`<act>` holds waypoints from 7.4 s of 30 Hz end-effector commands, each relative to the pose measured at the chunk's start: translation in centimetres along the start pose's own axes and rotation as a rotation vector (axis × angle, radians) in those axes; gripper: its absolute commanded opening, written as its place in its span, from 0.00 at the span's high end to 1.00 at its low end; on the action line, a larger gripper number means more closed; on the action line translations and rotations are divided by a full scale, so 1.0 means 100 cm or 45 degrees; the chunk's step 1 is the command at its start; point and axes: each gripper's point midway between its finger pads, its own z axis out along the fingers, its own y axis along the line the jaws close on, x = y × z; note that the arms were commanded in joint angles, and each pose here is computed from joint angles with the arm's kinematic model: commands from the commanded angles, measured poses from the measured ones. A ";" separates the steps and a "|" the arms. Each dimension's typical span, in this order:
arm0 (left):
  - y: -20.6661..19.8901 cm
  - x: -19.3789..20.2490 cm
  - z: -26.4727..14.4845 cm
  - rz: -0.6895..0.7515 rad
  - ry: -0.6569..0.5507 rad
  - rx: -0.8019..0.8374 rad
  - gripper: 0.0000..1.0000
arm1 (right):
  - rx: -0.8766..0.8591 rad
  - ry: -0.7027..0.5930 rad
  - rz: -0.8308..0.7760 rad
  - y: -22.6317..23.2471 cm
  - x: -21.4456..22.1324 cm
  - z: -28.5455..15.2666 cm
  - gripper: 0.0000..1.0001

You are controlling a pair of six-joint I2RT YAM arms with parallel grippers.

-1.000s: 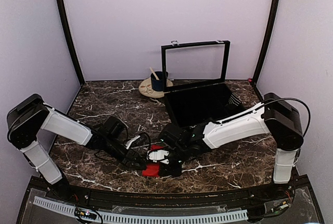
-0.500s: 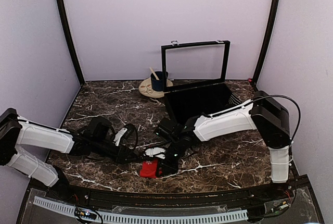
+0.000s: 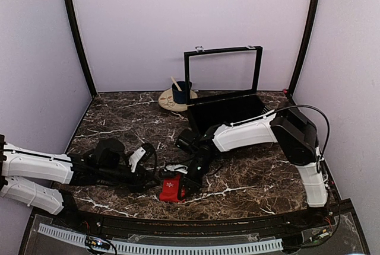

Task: Roll the socks
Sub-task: Roll the sock at the center of the board.

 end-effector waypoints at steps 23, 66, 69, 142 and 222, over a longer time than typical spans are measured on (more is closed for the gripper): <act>-0.039 0.016 0.026 0.380 0.190 0.054 0.57 | -0.124 0.101 0.250 -0.021 0.018 0.003 1.00; -0.033 0.046 0.059 0.451 0.415 0.098 1.00 | -0.118 0.109 0.258 -0.022 0.021 -0.002 0.96; -0.033 0.049 0.059 0.434 0.428 0.100 1.00 | -0.109 0.103 0.261 -0.023 0.021 -0.005 0.91; -0.015 0.082 0.072 -0.054 0.698 0.401 1.00 | 0.868 -0.284 -0.333 0.012 0.041 -0.054 0.63; 0.020 0.037 0.055 -0.264 0.428 0.264 0.58 | 0.657 -0.050 -0.363 -0.005 0.040 -0.009 1.00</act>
